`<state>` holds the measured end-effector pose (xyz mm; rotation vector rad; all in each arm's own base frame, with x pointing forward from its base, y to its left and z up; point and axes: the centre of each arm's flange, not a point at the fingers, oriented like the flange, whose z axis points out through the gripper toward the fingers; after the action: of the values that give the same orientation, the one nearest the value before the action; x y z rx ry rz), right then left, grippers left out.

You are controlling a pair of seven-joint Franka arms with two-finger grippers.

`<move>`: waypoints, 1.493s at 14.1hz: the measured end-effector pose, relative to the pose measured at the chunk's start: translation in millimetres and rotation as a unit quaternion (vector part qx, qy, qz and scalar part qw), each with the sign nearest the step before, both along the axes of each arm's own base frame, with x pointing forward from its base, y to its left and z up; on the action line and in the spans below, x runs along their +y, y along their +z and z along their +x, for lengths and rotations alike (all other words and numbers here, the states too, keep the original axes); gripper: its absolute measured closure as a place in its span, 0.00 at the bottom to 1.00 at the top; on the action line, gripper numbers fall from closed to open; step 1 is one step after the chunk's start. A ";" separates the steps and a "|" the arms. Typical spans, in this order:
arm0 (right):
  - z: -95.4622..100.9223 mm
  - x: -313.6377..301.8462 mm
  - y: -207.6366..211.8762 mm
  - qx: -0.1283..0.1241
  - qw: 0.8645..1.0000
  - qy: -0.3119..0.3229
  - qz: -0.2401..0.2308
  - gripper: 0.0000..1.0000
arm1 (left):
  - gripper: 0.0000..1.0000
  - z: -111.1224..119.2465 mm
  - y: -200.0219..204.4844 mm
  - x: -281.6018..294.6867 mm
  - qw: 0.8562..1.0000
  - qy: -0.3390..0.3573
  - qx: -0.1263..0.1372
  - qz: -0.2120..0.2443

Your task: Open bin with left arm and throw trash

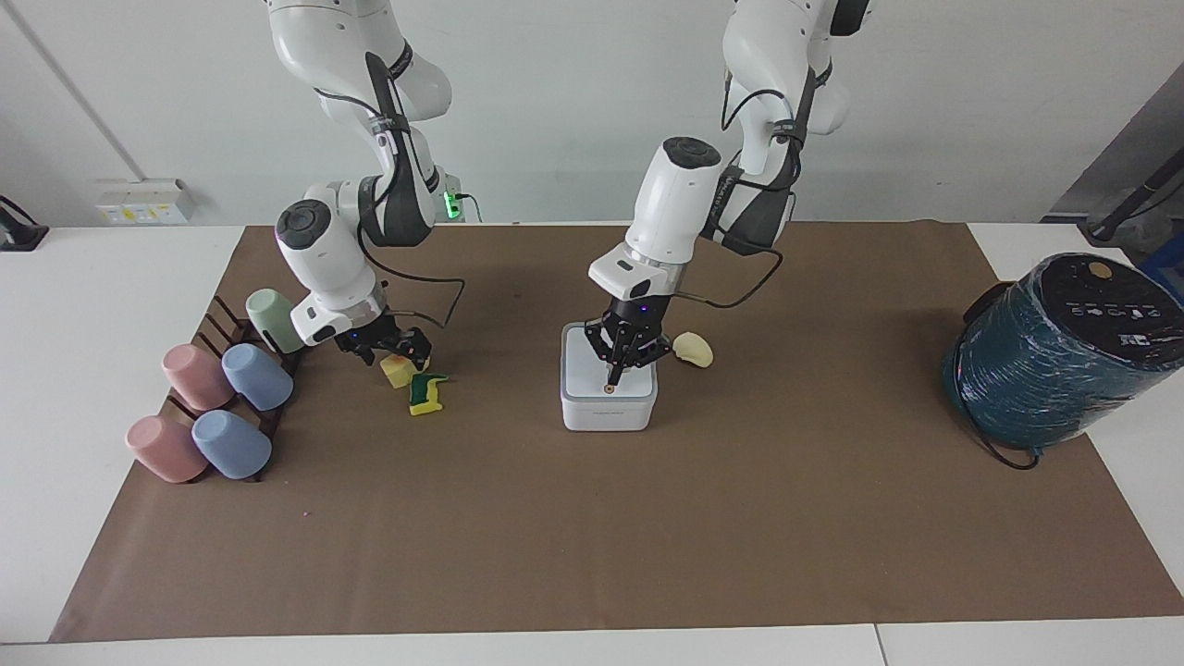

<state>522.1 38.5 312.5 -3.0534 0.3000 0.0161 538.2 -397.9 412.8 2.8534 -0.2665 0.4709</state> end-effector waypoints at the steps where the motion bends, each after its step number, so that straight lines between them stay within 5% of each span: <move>1: 0.0 0.0 0.0 0.000 1.000 0.000 0.000 0.45 | 0.99 -1.1 -2.2 0.1 1.000 0.000 0.001 0.001; 5: 0.1 0.0 0.1 0.000 1.000 0.000 0.000 0.87 | 0.99 -4.2 -2.8 -1.5 1.000 -0.003 0.002 0.002; 6: 0.6 0.0 0.7 -0.001 1.000 0.000 0.000 0.90 | 0.99 -4.4 -2.8 -1.6 1.000 -0.003 0.002 0.002; 10: 12.2 2.0 22.1 0.001 1.000 0.003 0.003 0.91 | 0.99 -6.1 -1.9 -2.4 1.000 -0.005 0.004 0.004; 18: 41.5 13.3 186.2 -0.033 0.999 -0.003 0.037 0.91 | 0.99 -10.7 -3.4 -2.5 1.000 -0.015 0.011 0.013; 21: 46.9 25.1 216.2 -0.048 0.997 -0.019 0.052 0.91 | 0.99 -17.7 -0.7 -3.7 0.999 -0.020 0.023 0.022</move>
<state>568.9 63.6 528.7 -2.9336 0.3406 -0.1144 520.5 -401.6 412.1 2.8909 -0.3272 0.3948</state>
